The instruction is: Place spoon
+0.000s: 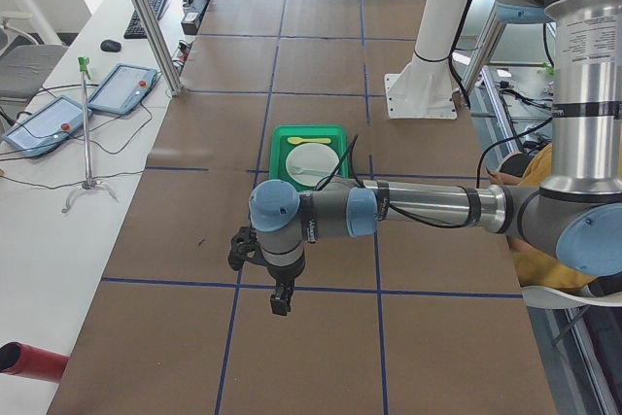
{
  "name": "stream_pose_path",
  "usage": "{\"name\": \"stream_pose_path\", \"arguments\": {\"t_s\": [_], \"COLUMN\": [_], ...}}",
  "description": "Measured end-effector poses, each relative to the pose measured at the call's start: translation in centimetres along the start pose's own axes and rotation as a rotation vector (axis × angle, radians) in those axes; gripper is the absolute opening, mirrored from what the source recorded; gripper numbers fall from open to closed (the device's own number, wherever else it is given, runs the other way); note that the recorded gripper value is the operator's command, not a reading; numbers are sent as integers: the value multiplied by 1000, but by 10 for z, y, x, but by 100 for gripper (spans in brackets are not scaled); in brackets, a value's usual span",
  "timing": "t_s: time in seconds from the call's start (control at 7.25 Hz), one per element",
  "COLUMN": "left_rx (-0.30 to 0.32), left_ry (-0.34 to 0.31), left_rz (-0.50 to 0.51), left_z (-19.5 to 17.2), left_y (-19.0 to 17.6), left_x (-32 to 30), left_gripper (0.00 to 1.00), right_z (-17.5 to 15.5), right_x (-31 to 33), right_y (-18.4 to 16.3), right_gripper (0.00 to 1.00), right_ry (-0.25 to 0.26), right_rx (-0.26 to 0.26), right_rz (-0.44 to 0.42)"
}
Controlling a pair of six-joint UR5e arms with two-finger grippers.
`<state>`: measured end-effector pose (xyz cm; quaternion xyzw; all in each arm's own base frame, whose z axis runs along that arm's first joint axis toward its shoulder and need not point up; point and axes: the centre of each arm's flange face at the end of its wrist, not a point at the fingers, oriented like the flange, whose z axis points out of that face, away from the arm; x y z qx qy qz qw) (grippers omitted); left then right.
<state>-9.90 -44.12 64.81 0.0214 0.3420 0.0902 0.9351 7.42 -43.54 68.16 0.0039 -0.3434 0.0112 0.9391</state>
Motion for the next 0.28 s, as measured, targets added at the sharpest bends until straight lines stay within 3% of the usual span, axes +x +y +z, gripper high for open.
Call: {"name": "stream_pose_path", "arguments": {"t_s": [0.28], "left_rx": [2], "left_ry": [0], "left_rz": [4], "left_z": [0], "left_y": [0], "left_x": [0], "left_gripper": [100], "right_z": [0], "right_x": [0], "right_y": [0], "right_gripper": [100], "right_ry": [0], "right_rx": [0], "right_rz": [0]}}
